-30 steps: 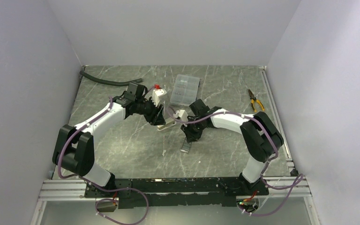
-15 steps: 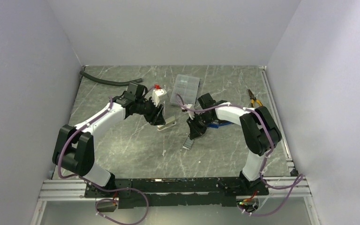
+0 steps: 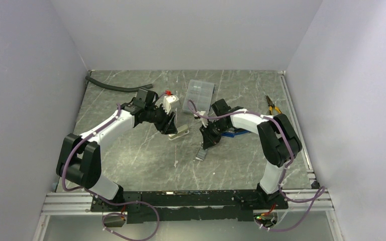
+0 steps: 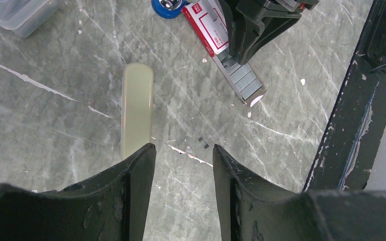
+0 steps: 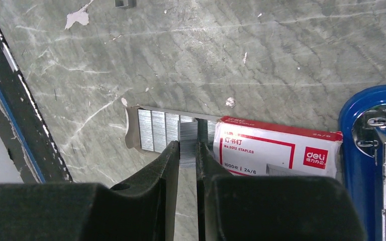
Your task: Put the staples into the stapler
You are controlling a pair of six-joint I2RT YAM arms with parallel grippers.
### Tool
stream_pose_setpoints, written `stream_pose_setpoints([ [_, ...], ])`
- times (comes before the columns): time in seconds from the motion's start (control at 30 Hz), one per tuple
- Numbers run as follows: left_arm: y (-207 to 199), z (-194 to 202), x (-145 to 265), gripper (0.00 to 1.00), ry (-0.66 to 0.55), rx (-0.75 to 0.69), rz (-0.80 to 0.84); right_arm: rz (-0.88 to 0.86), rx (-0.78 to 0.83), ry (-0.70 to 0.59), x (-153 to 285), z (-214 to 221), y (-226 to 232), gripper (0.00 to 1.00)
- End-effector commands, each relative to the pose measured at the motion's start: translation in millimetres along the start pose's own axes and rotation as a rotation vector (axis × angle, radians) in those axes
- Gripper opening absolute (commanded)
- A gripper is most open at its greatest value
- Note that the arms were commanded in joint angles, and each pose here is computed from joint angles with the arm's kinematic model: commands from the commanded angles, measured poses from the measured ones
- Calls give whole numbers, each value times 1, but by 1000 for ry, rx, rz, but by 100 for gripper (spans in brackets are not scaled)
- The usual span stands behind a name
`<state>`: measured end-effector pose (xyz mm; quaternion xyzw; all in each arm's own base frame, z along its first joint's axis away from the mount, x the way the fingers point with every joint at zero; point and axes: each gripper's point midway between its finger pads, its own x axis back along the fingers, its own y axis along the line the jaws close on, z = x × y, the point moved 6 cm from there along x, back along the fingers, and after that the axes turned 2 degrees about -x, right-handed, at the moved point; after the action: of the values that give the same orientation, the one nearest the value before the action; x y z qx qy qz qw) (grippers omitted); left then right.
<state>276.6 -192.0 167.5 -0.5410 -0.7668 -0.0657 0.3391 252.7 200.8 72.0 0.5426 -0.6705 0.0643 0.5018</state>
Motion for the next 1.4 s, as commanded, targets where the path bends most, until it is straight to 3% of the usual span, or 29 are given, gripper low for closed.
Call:
stream_pose_setpoints([
  [0.0, 2, -11, 2, 51, -25, -38, -3, -20, 71, -68, 16, -22, 11, 11],
  [0.4, 10, -23, 3, 51, -46, -48, -24, 67, 242, -142, 50, -38, 25, 12],
  [0.77, 12, -41, -5, 51, -122, -11, 30, 398, 424, -149, 89, -44, 8, 12],
  [1.03, 19, -47, -4, 51, -135, 52, 19, 568, 576, 42, 110, -43, -16, 12],
  [1.37, 36, -49, 11, 51, -174, 153, -45, 517, 622, 238, 101, -51, -35, 13],
])
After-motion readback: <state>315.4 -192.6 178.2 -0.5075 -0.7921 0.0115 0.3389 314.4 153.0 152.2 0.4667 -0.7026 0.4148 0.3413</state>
